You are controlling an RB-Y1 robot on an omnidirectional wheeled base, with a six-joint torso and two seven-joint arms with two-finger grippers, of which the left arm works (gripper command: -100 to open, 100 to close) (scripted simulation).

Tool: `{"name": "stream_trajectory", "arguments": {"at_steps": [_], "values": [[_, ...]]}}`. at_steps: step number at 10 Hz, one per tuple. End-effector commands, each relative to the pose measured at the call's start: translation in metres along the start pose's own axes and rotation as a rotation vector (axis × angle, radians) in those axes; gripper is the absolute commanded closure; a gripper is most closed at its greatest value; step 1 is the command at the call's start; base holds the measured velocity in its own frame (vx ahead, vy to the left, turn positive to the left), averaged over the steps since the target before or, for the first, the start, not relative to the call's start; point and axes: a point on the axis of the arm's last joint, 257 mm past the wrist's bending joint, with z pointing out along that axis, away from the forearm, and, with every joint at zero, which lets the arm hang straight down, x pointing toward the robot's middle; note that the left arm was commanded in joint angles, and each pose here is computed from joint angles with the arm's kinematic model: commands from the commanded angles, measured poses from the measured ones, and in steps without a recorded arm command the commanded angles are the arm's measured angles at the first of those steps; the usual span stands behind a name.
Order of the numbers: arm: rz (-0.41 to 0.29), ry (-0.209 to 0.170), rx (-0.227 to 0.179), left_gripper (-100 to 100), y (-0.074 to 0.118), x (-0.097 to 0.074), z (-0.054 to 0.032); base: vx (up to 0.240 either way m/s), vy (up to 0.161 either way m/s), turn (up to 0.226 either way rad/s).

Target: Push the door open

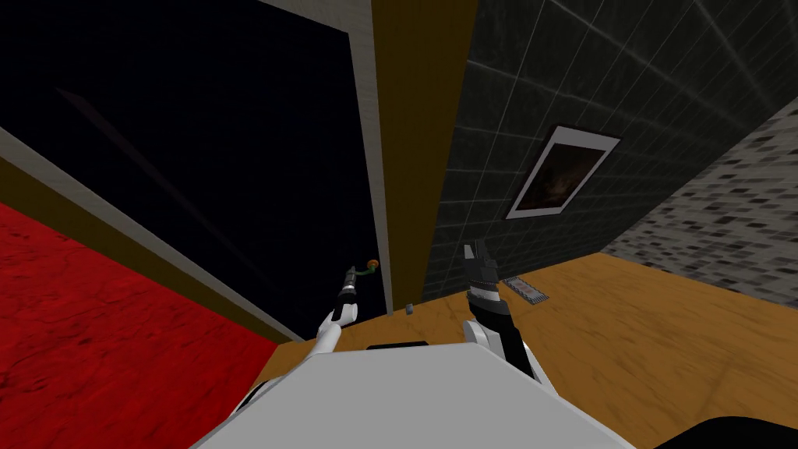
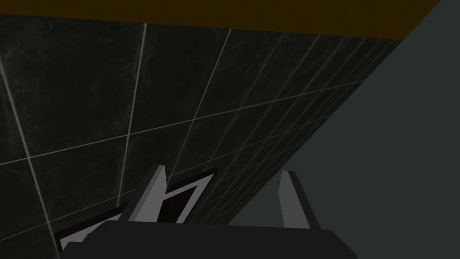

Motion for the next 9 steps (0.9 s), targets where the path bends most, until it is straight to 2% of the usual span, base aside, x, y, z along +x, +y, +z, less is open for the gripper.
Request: {"name": "stream_trajectory", "arguments": {"at_steps": [1,2,3,5,6,8,9], "values": [[0.010,-0.045,0.027,100,-0.012,-0.023,0.0089,-0.020,0.061,-0.144],[0.010,-0.045,0.027,100,-0.012,-0.023,0.0089,-0.006,0.026,-0.058],[0.013,-0.064,0.031,100,-0.013,-0.031,0.0100,0.000,0.025,-0.066],[0.013,-0.064,0.031,100,-0.013,-0.031,0.0100,0.005,0.015,-0.018],[0.017,-0.083,0.034,100,-0.014,-0.039,0.0109,-0.009,0.018,-0.078],[0.017,-0.081,0.024,100,-0.009,-0.039,0.0092,0.000,0.020,-0.027],[0.023,-0.123,0.040,100,-0.016,-0.055,0.0124,-0.002,0.046,-0.152]]}}
